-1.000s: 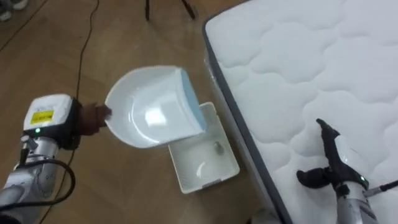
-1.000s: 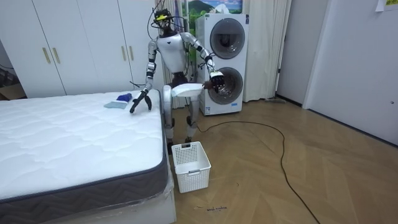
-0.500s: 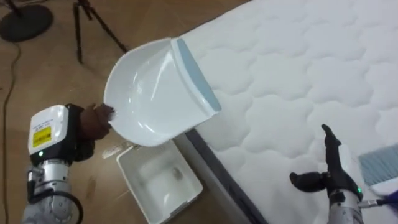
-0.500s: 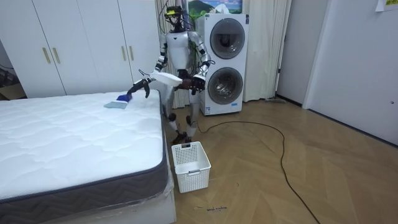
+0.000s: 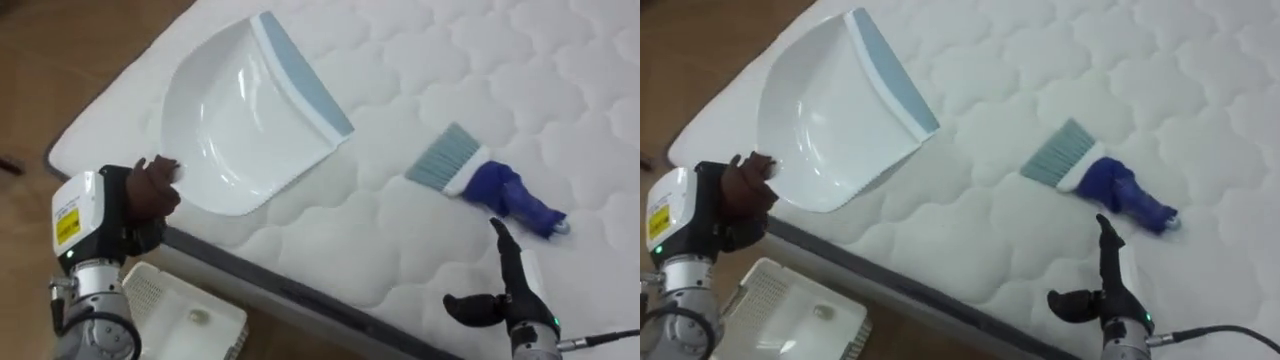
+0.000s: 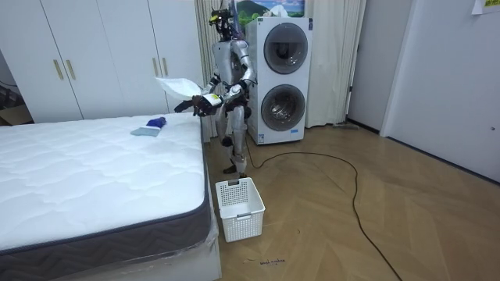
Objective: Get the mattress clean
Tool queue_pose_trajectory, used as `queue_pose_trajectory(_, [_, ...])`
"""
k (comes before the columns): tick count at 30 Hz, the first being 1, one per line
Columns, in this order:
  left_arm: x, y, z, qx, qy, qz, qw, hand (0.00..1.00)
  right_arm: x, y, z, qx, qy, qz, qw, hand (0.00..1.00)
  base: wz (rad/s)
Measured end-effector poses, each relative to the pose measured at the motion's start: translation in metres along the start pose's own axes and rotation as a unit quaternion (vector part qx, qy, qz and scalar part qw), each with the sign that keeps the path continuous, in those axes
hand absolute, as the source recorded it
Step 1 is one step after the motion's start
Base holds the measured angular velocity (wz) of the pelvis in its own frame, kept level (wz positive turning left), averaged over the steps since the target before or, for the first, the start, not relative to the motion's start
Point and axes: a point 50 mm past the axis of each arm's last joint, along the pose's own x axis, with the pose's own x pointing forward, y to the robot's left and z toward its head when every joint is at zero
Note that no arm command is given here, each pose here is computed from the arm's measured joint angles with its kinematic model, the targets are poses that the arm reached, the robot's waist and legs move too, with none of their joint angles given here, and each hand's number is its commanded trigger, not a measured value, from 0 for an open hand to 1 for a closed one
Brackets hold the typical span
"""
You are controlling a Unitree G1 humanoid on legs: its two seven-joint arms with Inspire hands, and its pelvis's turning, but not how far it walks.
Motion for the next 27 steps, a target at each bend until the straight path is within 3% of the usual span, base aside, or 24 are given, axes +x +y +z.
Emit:
queue_pose_trajectory(3, [-0.008, -0.008, -0.002, -0.008, 0.011, -0.016, 1.0, 1.0, -0.002, -0.001, 0.002, 0.0, -0.011, 0.008, 1.0, 0.0, -0.43])
queue_pose_trajectory(8, [-0.049, -0.022, -0.028, -0.005, 0.07, -0.075, 0.995, 1.0, -0.002, -0.006, 0.001, -0.008, -0.018, 0.031, 0.999, 0.0, -1.52])
queue_pose_trajectory(11, [-0.061, -0.023, -0.032, -0.011, 0.077, -0.092, 0.993, 1.0, -0.002, -0.006, 0.003, -0.011, -0.025, 0.043, 0.999, 0.0, -1.15])
queue_pose_trajectory(12, [-0.064, -0.025, -0.032, -0.016, 0.077, -0.098, 0.992, 0.0, -0.003, -0.005, 0.001, -0.011, -0.02, 0.044, 0.999, 0.0, -0.68])
queue_pose_trajectory(18, [-0.074, -0.035, -0.034, -0.039, 0.094, -0.125, 0.987, 0.0, -0.019, -0.001, -0.025, -0.021, 0.032, 0.066, 0.997, 0.0, -0.29])
queue_pose_trajectory(23, [-0.087, -0.044, -0.052, -0.097, 0.181, -0.156, 0.966, 0.0, -0.03, 0.004, -0.045, -0.015, 0.086, 0.084, 0.993, 0.0, -0.01])
queue_pose_trajectory(27, [-0.107, -0.051, -0.078, -0.087, 0.253, -0.196, 0.944, 0.0, -0.043, 0.011, -0.069, -0.005, 0.151, 0.106, 0.983, 0.0, -0.01])
